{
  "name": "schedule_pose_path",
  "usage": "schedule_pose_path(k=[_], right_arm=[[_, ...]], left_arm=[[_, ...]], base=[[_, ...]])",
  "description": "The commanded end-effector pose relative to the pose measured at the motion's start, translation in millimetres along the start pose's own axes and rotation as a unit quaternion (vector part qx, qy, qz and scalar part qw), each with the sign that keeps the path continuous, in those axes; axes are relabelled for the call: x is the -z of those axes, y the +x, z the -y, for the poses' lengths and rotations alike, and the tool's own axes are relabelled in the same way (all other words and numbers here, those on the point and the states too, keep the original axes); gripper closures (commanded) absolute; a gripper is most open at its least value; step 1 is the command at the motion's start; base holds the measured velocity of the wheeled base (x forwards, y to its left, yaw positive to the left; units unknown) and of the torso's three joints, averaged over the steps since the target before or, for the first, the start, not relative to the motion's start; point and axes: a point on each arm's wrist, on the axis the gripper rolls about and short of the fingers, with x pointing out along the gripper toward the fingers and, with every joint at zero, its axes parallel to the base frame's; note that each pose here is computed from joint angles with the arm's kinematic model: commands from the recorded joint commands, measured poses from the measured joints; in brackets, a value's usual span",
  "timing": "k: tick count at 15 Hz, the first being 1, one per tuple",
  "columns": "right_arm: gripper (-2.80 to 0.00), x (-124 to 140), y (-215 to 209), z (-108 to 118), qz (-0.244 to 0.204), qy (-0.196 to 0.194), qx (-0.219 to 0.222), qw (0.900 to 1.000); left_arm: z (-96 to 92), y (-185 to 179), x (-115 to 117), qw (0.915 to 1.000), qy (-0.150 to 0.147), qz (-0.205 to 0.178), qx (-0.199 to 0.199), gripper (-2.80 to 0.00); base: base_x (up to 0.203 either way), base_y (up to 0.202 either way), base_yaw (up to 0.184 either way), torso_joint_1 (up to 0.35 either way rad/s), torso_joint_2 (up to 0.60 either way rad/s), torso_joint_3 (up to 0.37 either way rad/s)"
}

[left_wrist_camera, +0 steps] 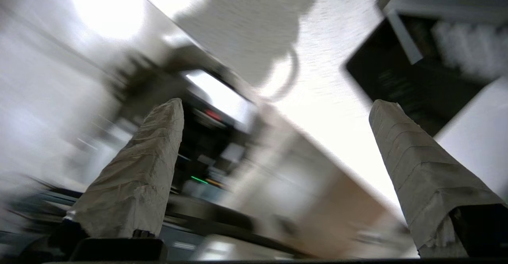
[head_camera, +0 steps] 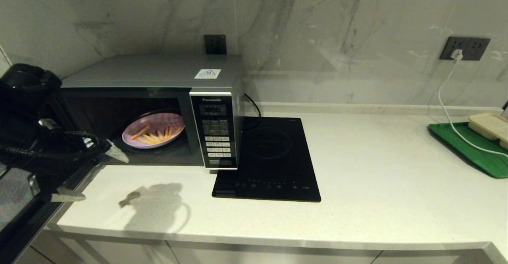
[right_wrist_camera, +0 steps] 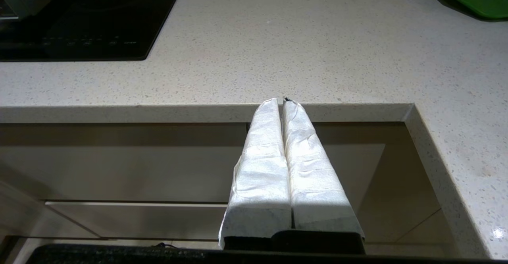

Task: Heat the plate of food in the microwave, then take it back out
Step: Close the microwave oven

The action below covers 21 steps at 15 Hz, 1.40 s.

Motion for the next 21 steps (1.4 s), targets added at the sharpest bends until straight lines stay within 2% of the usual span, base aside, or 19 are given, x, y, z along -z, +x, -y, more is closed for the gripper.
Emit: schedule_pose_path(k=[1,4,8,10,12,15,18,21], right_arm=[[0.0,0,0,0,-0.001,0.0,0.0,1.0],[0.0,0,0,0,-0.001,0.0,0.0,1.0],[0.0,0,0,0,-0.001,0.0,0.001,1.0],[0.0,0,0,0,-0.001,0.0,0.001,1.0],[0.0,0,0,0,-0.001,0.0,0.0,1.0],[0.0,0,0,0,-0.001,0.0,0.0,1.0],[0.0,0,0,0,-0.001,0.0,0.0,1.0],[0.0,0,0,0,-0.001,0.0,0.001,1.0]], left_arm=[[-17.4,-39,21,0.988,0.134,0.074,-0.021,0.0],[-14.4,-57,14,0.9788,0.149,0.13,-0.055,0.0],[-5.0,-101,-14,0.9593,0.164,0.224,-0.055,0.0],[-3.5,-120,-35,0.9522,0.147,0.258,-0.069,0.0],[-17.4,-133,-56,0.9447,0.123,0.283,-0.11,0.0],[-48.5,-137,-77,0.9358,0.092,0.292,-0.174,0.0],[-68.2,-137,-89,0.9332,0.057,0.292,-0.202,0.0],[-80.3,-138,-94,0.9311,0.035,0.292,-0.216,0.0]], base=[[0.0,0.0,0.0,0.0,0.0,0.0],[0.0,0.0,0.0,0.0,0.0,0.0],[0.0,0.0,0.0,0.0,0.0,0.0],[0.0,0.0,0.0,0.0,0.0,0.0],[0.0,0.0,0.0,0.0,0.0,0.0],[0.0,0.0,0.0,0.0,0.0,0.0],[0.0,0.0,0.0,0.0,0.0,0.0],[0.0,0.0,0.0,0.0,0.0,0.0]])
